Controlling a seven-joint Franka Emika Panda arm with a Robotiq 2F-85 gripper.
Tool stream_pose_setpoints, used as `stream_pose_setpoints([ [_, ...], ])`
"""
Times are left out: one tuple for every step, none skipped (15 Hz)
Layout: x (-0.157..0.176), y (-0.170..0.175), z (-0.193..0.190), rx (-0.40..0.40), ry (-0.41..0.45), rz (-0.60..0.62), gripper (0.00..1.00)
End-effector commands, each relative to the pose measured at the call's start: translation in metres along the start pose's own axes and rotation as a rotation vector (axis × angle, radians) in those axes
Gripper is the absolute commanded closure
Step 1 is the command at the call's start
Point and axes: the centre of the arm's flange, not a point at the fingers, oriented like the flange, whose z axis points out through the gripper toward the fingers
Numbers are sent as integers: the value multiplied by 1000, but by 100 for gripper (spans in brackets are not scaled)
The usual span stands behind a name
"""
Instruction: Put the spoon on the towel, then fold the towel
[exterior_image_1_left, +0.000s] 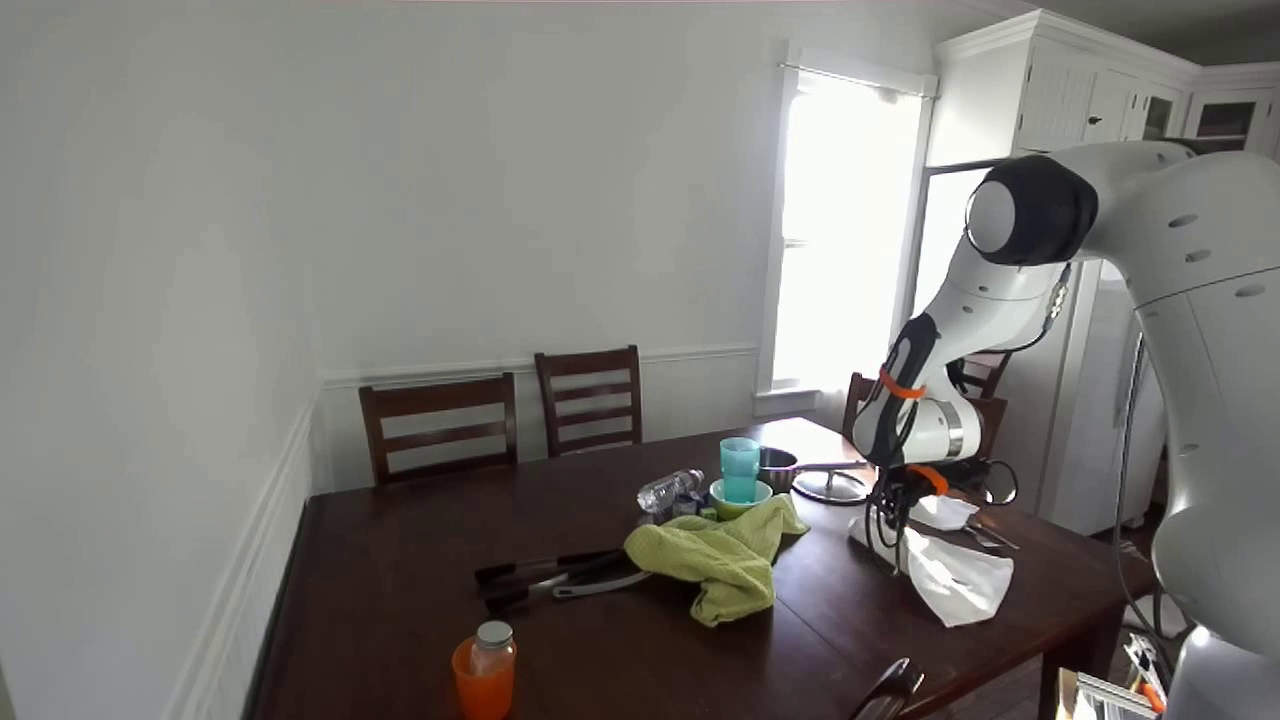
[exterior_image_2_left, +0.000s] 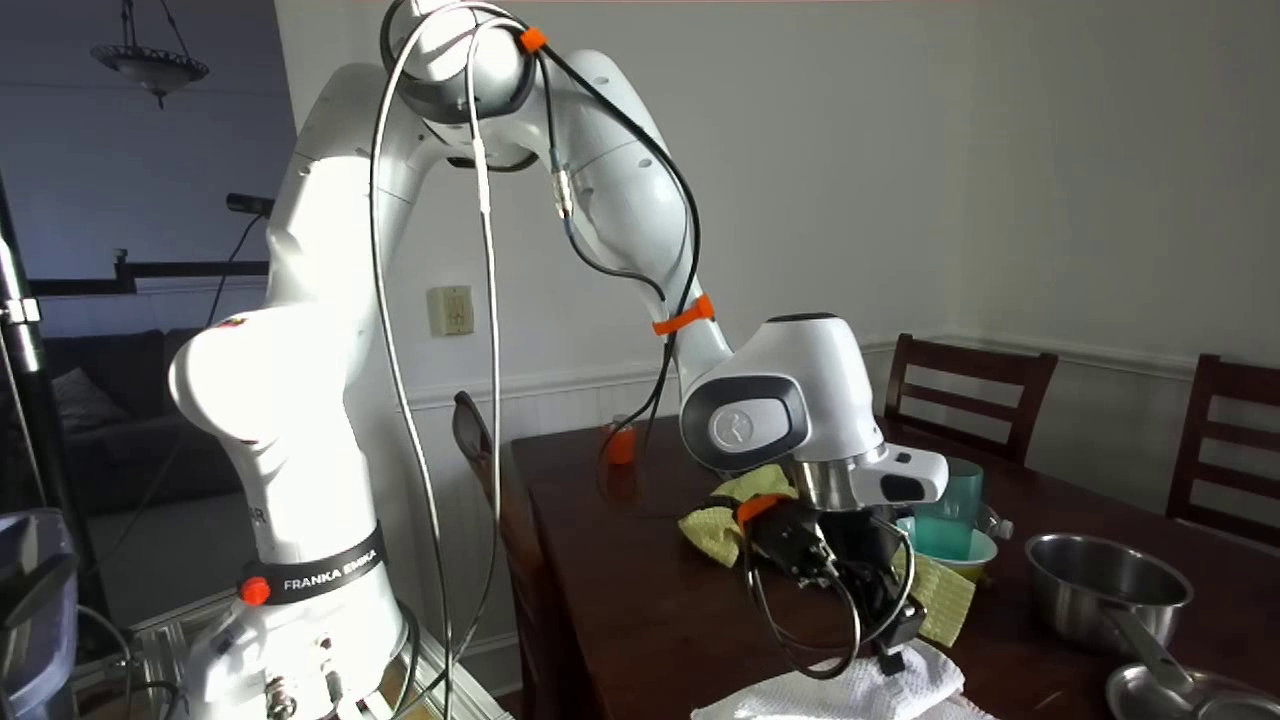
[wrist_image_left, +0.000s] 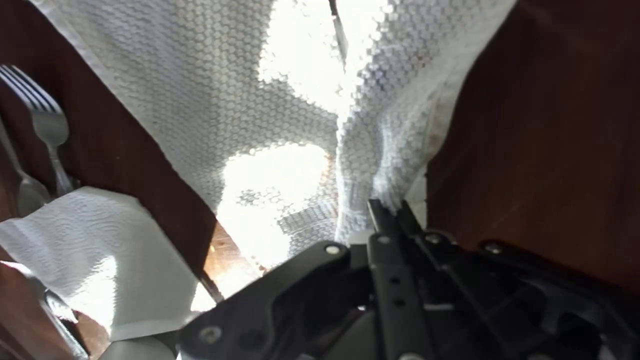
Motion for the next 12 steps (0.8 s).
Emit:
stream_pose_setpoints([
  [-9, 31, -1, -16, 27, -40, 99],
  [-10, 37, 2, -20, 29, -50, 99],
  [-11, 42, 4, -21, 30, -58, 99],
  [-13, 46, 7, -23, 31, -66, 99],
  [-14, 50, 11, -16, 38, -78, 99],
  [-14, 55, 14, -16, 40, -83, 99],
  [-14, 58, 17, -17, 47, -91, 99],
  [-13, 62, 21, -21, 53, -91, 99],
  [-13, 64, 23, -19, 57, -88, 71],
  [-13, 65, 25, -18, 56, -85, 70],
  [-14, 64, 21, -15, 59, -88, 65],
  [-15, 63, 15, -31, 55, -80, 57],
])
